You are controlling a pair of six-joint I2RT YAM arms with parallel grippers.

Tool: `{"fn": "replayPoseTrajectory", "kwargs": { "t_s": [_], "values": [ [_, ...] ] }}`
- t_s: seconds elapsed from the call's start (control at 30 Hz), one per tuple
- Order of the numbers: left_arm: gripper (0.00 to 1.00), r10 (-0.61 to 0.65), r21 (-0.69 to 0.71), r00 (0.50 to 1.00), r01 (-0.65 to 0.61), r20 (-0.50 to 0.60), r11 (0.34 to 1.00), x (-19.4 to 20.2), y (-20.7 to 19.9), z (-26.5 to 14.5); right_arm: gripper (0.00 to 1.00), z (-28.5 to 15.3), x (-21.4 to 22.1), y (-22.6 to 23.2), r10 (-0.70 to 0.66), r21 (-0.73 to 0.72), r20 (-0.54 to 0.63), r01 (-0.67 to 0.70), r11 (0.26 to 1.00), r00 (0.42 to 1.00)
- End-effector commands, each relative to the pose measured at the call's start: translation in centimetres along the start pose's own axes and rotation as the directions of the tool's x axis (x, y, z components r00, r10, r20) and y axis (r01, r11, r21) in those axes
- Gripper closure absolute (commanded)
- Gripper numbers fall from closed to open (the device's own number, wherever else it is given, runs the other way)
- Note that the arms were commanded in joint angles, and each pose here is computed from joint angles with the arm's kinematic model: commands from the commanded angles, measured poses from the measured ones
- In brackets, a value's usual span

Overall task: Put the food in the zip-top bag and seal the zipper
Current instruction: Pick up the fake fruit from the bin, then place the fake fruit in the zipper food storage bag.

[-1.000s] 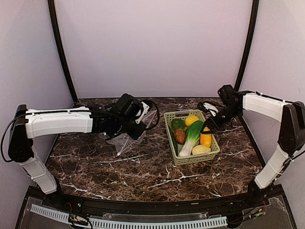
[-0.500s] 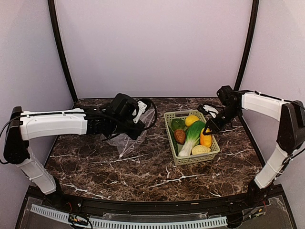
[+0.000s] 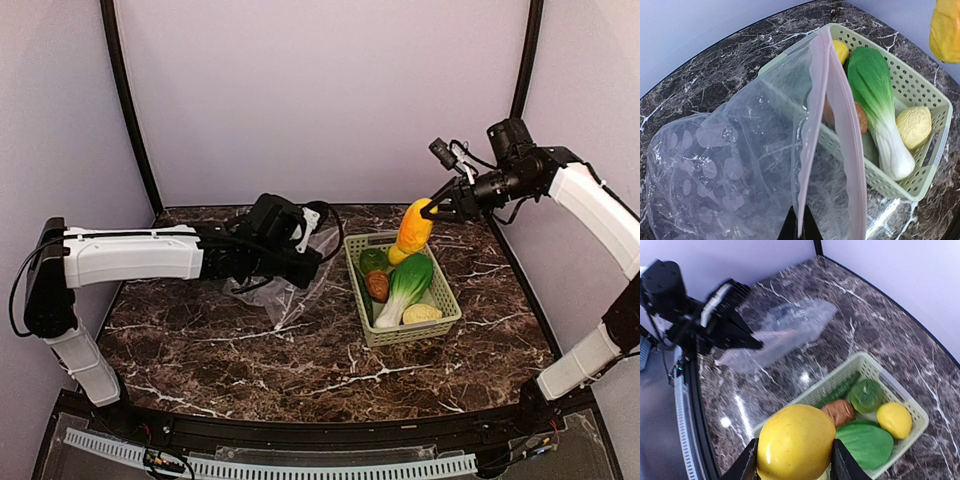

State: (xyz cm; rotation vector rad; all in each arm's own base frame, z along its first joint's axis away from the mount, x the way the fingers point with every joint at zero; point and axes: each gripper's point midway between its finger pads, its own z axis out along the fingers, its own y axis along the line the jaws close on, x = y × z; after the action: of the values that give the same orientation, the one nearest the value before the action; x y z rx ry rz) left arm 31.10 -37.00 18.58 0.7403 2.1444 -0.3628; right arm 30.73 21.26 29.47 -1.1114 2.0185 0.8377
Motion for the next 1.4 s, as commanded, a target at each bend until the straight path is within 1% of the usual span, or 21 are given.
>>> {"fn": "replayPoseTrajectory", "kwargs": {
  "t_s": [0.0, 0.1, 0.2, 0.33, 0.43, 0.73, 0.77, 0.93, 1.07, 1.23, 1.3, 1.37],
  "values": [
    [0.99, -0.200, 0.103, 0.975, 0.190, 0.100, 0.976, -4.3, -2.0, 0.1, 0.85, -1.2, -4.5, 4.2, 0.043, -0.226, 0.160, -0.006, 0.974, 0.986],
    [0.99, -0.288, 0.132, 0.950, 0.272, 0.125, 0.953, -5.9, -2.6, 0.8, 0.86, -1.7, -6.9, 5.2, 0.030, -0.263, 0.235, 0.035, 0.964, 0.971],
    [0.99, -0.335, 0.139, 0.934, 0.318, 0.126, 0.938, -6.5, -2.8, 1.6, 0.86, -2.1, -8.5, 5.8, 0.021, -0.281, 0.292, 0.065, 0.957, 0.956],
    [0.99, -0.403, 0.173, 0.903, 0.377, 0.148, 0.910, -8.2, -3.1, 1.3, 0.85, -1.9, -9.8, 6.2, 0.026, -0.304, 0.327, 0.079, 0.949, 0.945],
    [0.99, -0.430, 0.191, 0.889, 0.400, 0.156, 0.896, -9.0, -3.3, 1.0, 0.85, -1.1, -10.4, 6.4, 0.036, -0.331, 0.330, 0.080, 0.940, 0.943],
    [0.99, -0.469, 0.248, 0.868, 0.424, 0.164, 0.871, -9.8, -3.8, -0.3, 0.87, 3.7, -10.2, 5.5, 0.113, -0.365, 0.268, -0.008, 0.931, 0.957],
    [0.99, -0.471, 0.253, 0.865, 0.423, 0.171, 0.870, -10.0, -3.7, -0.6, 0.87, 4.0, -10.2, 5.3, 0.117, -0.358, 0.262, -0.016, 0.934, 0.958],
    [0.99, -0.471, 0.247, 0.864, 0.425, 0.176, 0.871, -9.5, -3.4, -1.3, 0.88, 5.9, -9.5, 2.4, 0.145, -0.229, 0.234, -0.090, 0.969, 0.961],
    [0.99, -0.468, 0.234, 0.864, 0.423, 0.185, 0.875, -9.1, -2.9, -1.7, 0.88, 7.3, -8.3, 0.7, 0.171, -0.163, 0.196, -0.140, 0.977, 0.966],
    [0.99, -0.464, 0.223, 0.865, 0.422, 0.192, 0.879, -9.0, -2.7, -1.9, 0.89, 8.5, -7.5, -0.8, 0.188, -0.105, 0.168, -0.172, 0.979, 0.968],
    [0.99, -0.467, 0.213, 0.862, 0.427, 0.199, 0.879, -9.0, -2.4, -2.0, 0.89, 8.5, -7.4, -1.4, 0.181, -0.064, 0.165, -0.172, 0.983, 0.970],
    [0.99, -0.473, 0.199, 0.855, 0.436, 0.211, 0.877, -9.1, -2.0, -2.1, 0.89, 8.4, -7.3, -1.4, 0.165, -0.053, 0.165, -0.158, 0.986, 0.972]
  ]
}}
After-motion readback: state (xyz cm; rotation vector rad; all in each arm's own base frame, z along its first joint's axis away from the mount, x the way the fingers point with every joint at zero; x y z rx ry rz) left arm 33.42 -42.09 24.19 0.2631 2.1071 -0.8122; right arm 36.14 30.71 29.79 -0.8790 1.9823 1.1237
